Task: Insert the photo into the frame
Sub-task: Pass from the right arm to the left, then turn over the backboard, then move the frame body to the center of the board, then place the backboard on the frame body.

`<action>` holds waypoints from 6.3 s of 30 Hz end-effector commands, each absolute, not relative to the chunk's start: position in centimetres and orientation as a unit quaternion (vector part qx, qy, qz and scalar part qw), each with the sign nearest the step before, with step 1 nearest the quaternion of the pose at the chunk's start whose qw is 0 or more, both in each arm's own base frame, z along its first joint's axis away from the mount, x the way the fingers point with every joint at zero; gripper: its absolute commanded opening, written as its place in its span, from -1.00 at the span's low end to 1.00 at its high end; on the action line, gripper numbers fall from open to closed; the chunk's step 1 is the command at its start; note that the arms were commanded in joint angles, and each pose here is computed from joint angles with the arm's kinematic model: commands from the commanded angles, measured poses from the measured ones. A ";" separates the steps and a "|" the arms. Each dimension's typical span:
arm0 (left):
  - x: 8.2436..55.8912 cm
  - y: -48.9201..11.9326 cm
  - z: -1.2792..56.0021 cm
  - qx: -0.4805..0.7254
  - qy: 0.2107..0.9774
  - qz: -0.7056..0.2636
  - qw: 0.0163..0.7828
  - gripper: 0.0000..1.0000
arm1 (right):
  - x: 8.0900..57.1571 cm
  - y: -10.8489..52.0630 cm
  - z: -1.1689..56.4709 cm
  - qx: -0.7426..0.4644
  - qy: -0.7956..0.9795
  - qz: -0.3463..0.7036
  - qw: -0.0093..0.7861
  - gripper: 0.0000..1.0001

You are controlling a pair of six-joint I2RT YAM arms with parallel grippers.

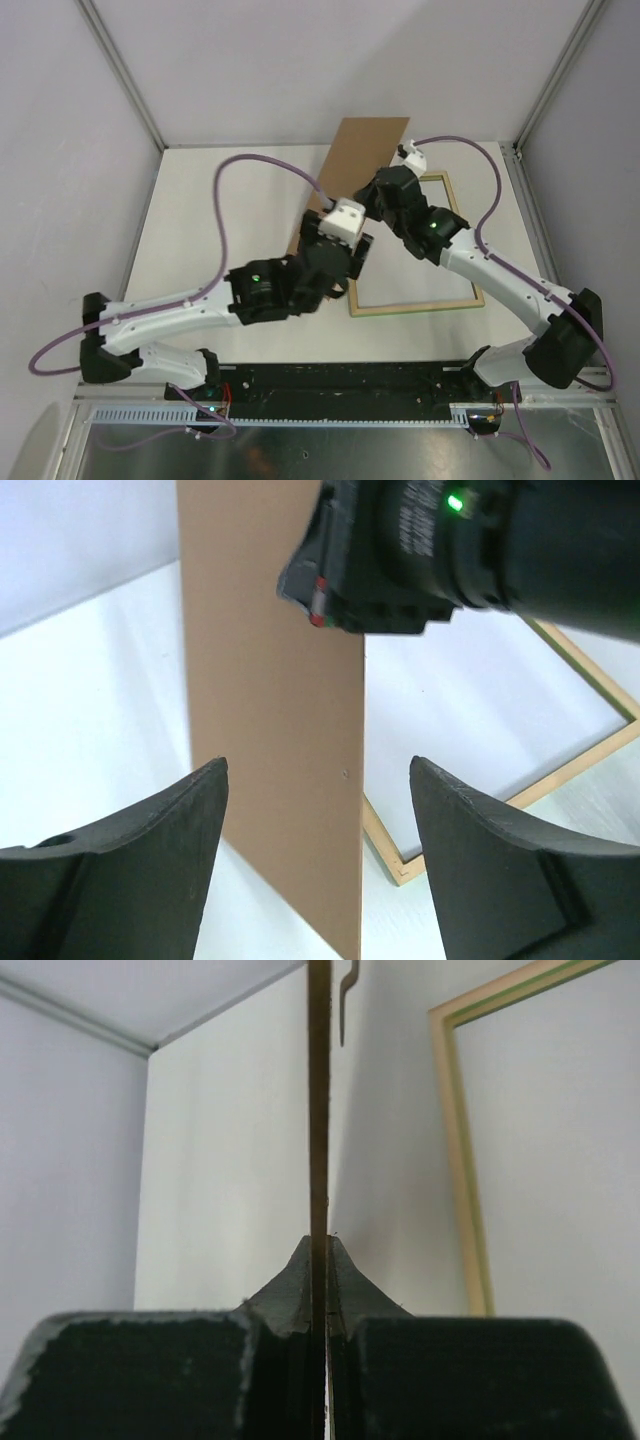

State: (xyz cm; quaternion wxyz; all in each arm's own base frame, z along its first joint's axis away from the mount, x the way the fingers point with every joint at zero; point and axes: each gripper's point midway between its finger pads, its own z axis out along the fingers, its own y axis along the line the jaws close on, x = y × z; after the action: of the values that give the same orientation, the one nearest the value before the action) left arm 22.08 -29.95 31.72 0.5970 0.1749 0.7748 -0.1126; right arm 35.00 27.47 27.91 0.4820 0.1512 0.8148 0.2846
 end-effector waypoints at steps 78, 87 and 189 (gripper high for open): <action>29.6 -32.2 27.9 0.195 0.793 0.143 0.559 -1.00 | 40.7 21.8 37.4 0.219 0.780 0.325 0.488 -0.97; 30.4 -29.9 32.1 0.142 0.784 0.135 0.589 -1.00 | 39.3 21.2 39.8 0.180 0.767 0.332 0.520 0.29; 33.7 -25.2 24.4 -0.040 0.761 -0.566 0.316 -1.00 | 36.8 4.9 5.0 0.328 0.889 0.189 0.259 -0.20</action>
State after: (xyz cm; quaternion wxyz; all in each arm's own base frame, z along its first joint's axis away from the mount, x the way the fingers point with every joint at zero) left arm 33.28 -24.34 20.59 0.2735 -0.1010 0.8073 -0.5130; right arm 35.91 4.63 4.67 0.2508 0.3384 0.8895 0.1771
